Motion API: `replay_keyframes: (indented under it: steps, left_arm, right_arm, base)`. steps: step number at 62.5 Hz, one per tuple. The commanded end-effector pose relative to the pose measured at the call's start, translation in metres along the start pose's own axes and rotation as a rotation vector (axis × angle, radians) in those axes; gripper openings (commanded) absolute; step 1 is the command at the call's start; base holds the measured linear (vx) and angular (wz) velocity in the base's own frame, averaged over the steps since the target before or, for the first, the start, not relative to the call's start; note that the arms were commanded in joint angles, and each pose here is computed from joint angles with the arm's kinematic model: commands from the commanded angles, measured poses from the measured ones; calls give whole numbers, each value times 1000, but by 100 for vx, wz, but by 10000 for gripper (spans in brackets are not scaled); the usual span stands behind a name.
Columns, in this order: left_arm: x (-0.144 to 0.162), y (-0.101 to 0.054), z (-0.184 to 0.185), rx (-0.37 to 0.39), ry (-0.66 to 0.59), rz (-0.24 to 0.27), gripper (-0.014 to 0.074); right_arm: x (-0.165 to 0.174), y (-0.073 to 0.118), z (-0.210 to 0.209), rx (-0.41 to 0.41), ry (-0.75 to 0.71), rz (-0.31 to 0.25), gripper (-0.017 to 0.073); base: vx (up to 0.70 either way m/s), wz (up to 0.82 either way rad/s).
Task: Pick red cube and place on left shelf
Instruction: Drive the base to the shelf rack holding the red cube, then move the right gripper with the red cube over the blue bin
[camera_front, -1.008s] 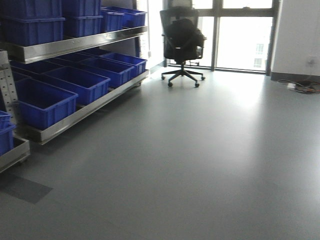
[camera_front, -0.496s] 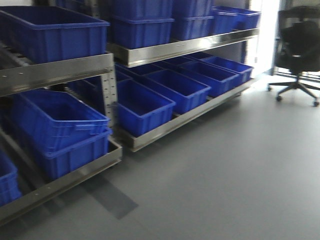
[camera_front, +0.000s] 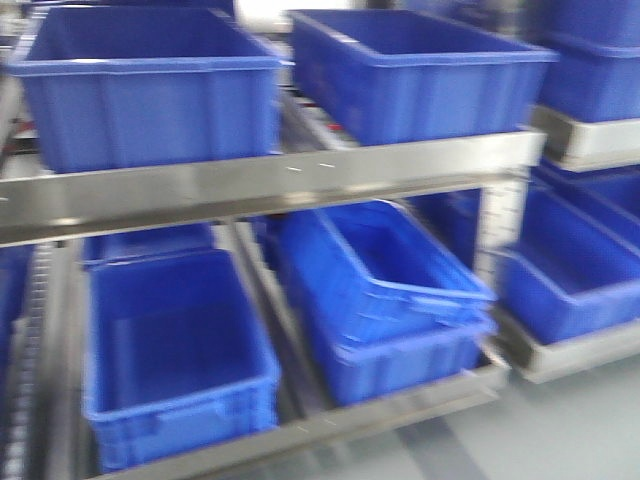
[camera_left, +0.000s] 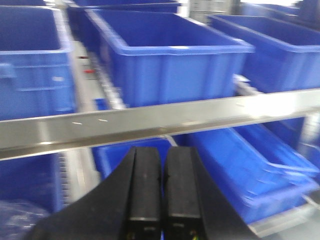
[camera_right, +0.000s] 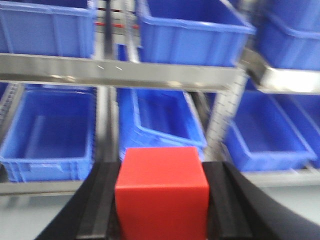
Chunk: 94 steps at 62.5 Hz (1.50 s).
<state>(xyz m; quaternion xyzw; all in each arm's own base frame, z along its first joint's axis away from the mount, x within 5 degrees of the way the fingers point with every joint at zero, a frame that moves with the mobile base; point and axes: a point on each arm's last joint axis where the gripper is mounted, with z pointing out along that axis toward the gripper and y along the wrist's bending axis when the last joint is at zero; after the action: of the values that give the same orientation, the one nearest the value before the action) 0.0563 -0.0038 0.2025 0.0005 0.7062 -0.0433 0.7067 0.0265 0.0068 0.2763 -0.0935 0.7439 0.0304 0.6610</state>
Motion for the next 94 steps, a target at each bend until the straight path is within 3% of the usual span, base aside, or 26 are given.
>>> replay_keyframes:
  steps: [1, 44, 94]
  left_arm:
    - [-1, 1, 0, 1, -79, -12, 101]
    - [-1, 1, 0, 1, -79, -12, 101]
    - [-1, 1, 0, 1, -79, -12, 101]
  right_arm:
    - [-15, -2, 0, 20, -89, -5, 151]
    - [-15, -2, 0, 20, -89, -5, 151]
    - [-15, -2, 0, 20, -89, -5, 151]
  base:
    - [44, 71]
    - [42, 56]
    - [18, 1]
